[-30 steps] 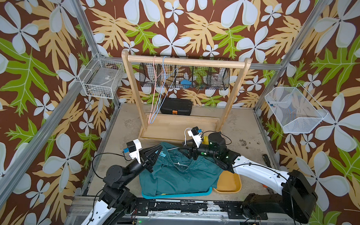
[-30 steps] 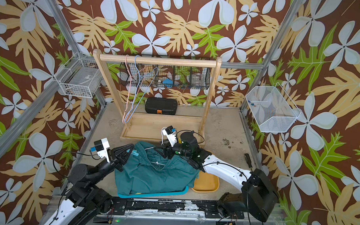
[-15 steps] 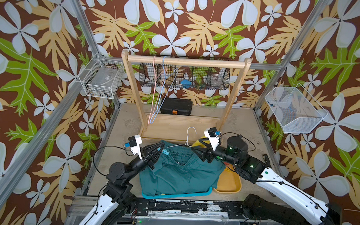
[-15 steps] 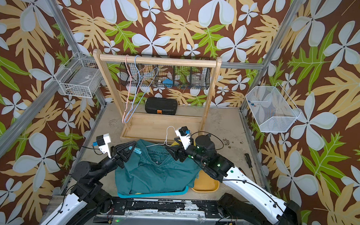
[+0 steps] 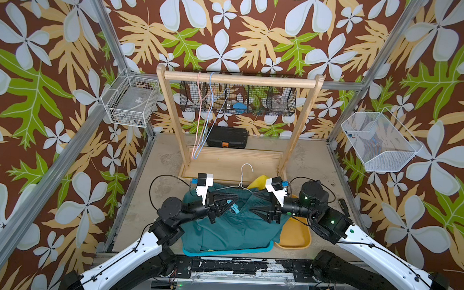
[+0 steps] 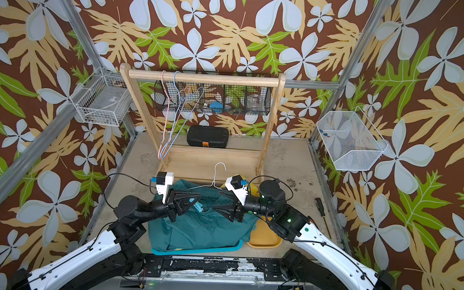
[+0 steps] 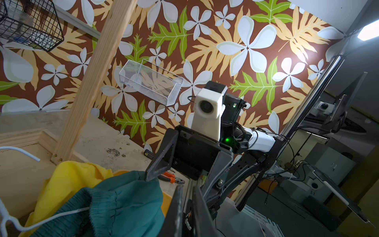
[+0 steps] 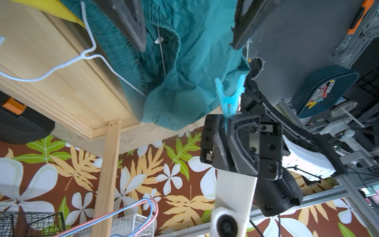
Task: Remove the clothespins securing shorts to the hanger
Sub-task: Place the clothespin in the storage box.
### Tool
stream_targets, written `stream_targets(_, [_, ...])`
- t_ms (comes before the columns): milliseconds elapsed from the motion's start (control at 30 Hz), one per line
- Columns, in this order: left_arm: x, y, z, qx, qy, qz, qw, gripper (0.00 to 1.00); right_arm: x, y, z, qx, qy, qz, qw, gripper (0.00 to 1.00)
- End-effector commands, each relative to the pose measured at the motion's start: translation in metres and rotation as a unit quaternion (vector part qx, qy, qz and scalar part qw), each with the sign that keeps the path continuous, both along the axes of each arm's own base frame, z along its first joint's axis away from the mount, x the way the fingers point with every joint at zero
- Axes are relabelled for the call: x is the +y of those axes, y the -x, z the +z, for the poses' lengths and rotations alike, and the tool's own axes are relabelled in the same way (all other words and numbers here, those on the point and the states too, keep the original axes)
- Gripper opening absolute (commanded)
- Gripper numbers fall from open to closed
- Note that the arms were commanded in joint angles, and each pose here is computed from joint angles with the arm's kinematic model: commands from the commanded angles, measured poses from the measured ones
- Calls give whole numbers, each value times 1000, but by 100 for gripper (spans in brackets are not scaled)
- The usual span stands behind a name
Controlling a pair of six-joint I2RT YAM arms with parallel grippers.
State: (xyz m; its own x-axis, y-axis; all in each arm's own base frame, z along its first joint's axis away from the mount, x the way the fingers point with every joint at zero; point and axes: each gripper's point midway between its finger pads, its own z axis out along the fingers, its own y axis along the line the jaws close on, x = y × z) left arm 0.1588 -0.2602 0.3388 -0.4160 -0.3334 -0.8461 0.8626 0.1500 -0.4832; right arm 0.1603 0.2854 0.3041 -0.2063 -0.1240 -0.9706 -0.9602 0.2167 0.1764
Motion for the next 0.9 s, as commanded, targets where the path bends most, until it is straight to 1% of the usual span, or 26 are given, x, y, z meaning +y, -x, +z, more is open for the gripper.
stream_targets(0, [-3, 0, 10, -31, 10, 6, 999, 0, 3, 13, 10, -17, -17, 40, 999, 67])
stream_targets(233, [-22, 1, 14, -43, 11, -13, 999, 0, 8, 23, 13, -9, -29, 80, 996, 65])
stream_targets(433, [-41, 1, 13, -58, -2, -20, 998, 0, 10, 23, 13, -6, -29, 86, 996, 64])
stream_targets(600, [-47, 5, 17, -69, 5, -33, 997, 0, 11, 23, 11, -2, -21, 87, 996, 64])
stream_targets(667, [-50, 7, 16, -72, 3, -39, 997, 0, 11, 23, 10, -1, -20, 89, 996, 62])
stream_targets(767, [-53, 9, 16, -73, 1, -49, 996, 0, 11, 25, 12, 0, -25, 96, 995, 55])
stream_targets(800, [-54, 9, 16, -73, 2, -49, 996, 0, 12, 25, 12, 1, -26, 97, 995, 50])
stream_targets(867, [-54, 9, 16, -73, 6, -48, 996, 0, 13, 27, 12, 4, -27, 103, 994, 33])
